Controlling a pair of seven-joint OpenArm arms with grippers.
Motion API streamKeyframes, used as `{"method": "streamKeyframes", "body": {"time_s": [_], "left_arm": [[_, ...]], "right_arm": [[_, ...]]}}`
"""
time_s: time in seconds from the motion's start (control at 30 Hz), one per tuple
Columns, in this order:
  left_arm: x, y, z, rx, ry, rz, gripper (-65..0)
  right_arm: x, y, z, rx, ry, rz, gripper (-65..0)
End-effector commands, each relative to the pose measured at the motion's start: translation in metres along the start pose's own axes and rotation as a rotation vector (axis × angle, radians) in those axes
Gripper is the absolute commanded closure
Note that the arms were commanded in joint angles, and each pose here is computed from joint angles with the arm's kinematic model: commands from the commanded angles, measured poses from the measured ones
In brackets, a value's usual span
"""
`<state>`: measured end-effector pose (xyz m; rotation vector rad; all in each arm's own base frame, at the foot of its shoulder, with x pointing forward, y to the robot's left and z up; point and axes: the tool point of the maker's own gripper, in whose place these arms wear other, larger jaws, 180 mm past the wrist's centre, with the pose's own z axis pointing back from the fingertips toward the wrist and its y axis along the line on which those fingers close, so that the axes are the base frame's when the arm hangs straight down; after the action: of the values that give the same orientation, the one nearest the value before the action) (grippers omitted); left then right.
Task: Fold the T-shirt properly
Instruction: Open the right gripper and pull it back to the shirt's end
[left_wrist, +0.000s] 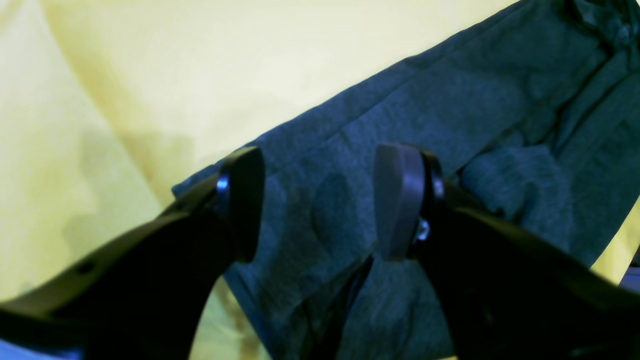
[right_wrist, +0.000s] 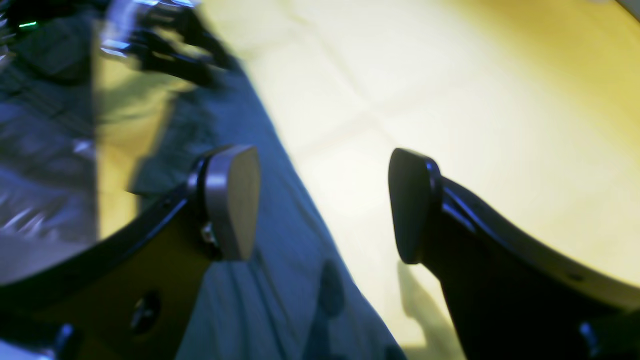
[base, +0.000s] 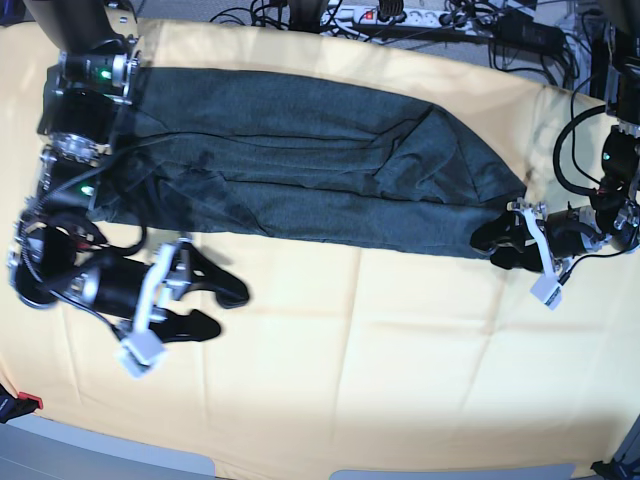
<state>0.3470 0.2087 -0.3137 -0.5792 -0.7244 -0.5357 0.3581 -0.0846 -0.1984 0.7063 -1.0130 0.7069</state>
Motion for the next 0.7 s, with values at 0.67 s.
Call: {"method": "streamKeyframes", "body": {"time_s": [0.67], "left_arm": [[0.021, 0.005, 0.011, 0.019, -0.06, -0.006, -36.0]], "right_arm": [[-0.094, -0.075, 0.189, -0.547, -0.008, -0.297, -41.5]]}}
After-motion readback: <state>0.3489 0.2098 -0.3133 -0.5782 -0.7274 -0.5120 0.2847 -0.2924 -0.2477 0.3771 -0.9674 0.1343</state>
